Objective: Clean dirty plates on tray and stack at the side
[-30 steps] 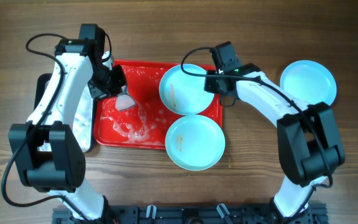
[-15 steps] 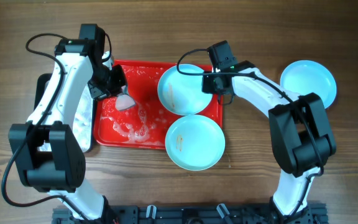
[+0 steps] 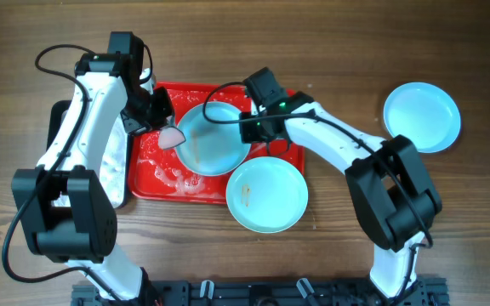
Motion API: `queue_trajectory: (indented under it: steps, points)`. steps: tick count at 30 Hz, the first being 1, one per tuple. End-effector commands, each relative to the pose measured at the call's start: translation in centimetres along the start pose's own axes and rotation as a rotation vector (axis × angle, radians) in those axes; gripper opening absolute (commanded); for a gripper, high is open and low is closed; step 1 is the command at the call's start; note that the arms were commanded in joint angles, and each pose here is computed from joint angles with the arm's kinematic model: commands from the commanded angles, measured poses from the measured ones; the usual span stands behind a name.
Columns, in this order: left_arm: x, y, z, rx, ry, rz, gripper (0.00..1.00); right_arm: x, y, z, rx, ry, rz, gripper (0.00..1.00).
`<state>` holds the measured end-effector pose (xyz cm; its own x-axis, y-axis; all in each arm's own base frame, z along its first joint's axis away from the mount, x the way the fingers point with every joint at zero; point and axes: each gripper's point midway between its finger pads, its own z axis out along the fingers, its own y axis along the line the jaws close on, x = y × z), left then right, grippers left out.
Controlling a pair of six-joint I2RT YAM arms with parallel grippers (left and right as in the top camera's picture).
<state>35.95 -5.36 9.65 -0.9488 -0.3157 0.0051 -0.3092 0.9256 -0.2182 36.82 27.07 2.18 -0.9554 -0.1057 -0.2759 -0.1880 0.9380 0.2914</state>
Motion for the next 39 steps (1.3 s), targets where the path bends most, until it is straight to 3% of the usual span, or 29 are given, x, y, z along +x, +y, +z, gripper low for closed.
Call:
queue_trajectory:
  steps: [1,12,22,28,32,39]
  points:
    - [-0.5,-0.7,-0.8,0.008,-0.041,0.013,0.04,-0.1,0.0,0.9,0.022,-0.009,0.01,0.04]
    - [0.1,-2.3,0.1,-0.068,-0.071,0.106,0.04,0.7,0.7,4.0,-0.028,0.025,0.029,0.04]
    - [1.5,-1.9,5.7,0.003,-0.057,0.117,0.04,0.7,0.5,4.2,-0.027,0.027,0.036,0.04]
    - [3.0,-4.8,9.4,0.04,-0.101,0.235,0.04,0.6,0.5,4.2,-0.027,0.025,0.036,0.04]
    - [3.8,-5.2,11.5,-0.025,-0.106,0.285,0.04,0.7,0.5,4.2,-0.027,0.026,0.036,0.04]
    - [3.2,-0.5,12.0,-0.184,-0.091,0.104,0.04,0.7,0.5,4.2,-0.027,0.026,0.036,0.04]
